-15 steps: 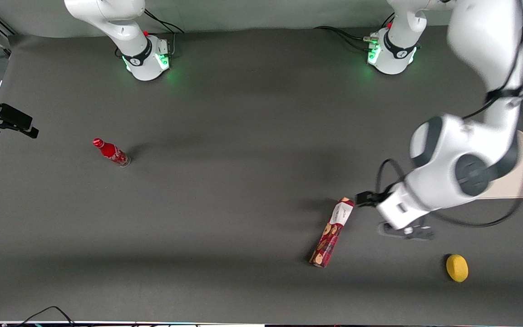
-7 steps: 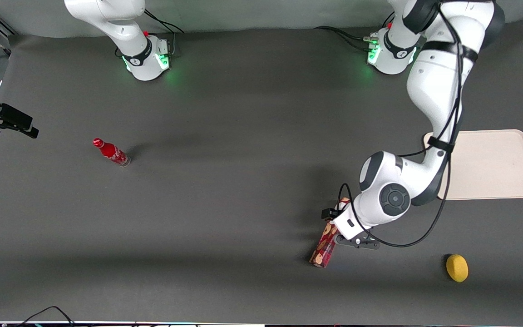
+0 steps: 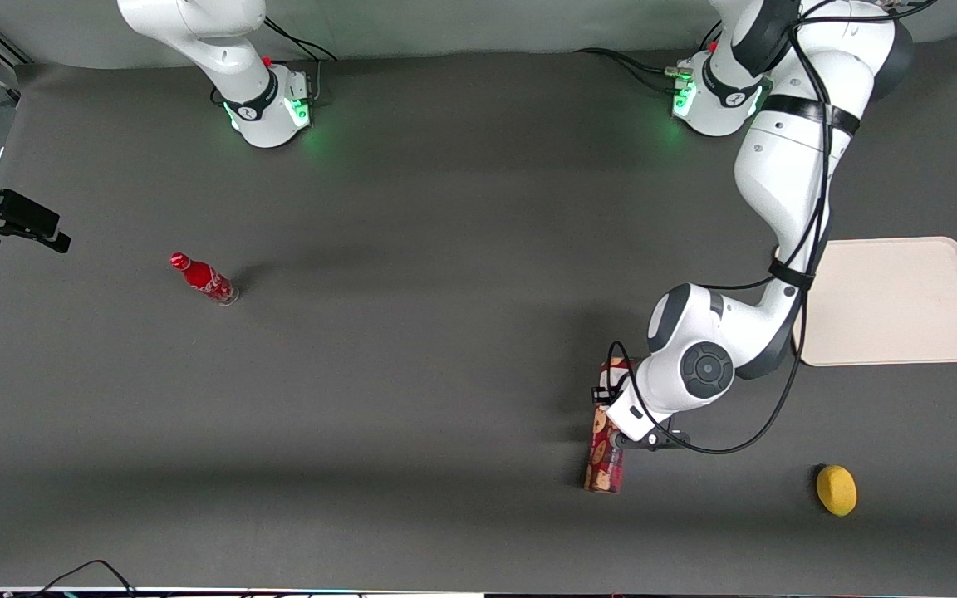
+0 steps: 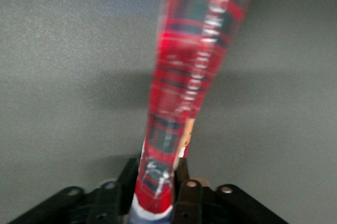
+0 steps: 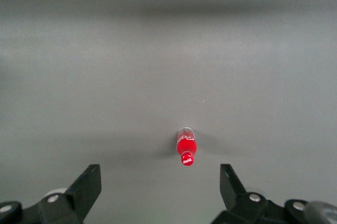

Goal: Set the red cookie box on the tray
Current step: 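Lift the cookie box and carry it over the white tray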

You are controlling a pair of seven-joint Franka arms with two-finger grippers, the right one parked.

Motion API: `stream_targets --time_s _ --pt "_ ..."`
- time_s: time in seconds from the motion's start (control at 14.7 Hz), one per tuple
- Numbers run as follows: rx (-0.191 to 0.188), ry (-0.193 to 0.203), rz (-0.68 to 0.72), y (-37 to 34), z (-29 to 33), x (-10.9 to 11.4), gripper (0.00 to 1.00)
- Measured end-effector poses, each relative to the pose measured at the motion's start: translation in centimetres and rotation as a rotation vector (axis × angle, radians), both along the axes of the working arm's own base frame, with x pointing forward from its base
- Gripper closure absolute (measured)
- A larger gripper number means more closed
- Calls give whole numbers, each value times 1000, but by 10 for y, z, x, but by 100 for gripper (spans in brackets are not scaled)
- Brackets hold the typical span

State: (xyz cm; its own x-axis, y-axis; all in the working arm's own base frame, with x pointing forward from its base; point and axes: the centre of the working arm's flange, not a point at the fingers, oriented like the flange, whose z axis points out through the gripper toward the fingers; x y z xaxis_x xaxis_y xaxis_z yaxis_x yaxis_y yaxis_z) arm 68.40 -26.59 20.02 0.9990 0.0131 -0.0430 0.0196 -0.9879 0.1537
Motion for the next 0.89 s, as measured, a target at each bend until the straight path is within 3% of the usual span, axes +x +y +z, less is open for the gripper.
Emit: stream_targets --time_s 0.14,0.34,0.61,0.89 --pt "4 7 6 2 5 1 68" --pt "34 69 20 15 37 8 75" --pt "70 144 116 67 153 13 75" --pt "170 192 276 179 262 -8 75"
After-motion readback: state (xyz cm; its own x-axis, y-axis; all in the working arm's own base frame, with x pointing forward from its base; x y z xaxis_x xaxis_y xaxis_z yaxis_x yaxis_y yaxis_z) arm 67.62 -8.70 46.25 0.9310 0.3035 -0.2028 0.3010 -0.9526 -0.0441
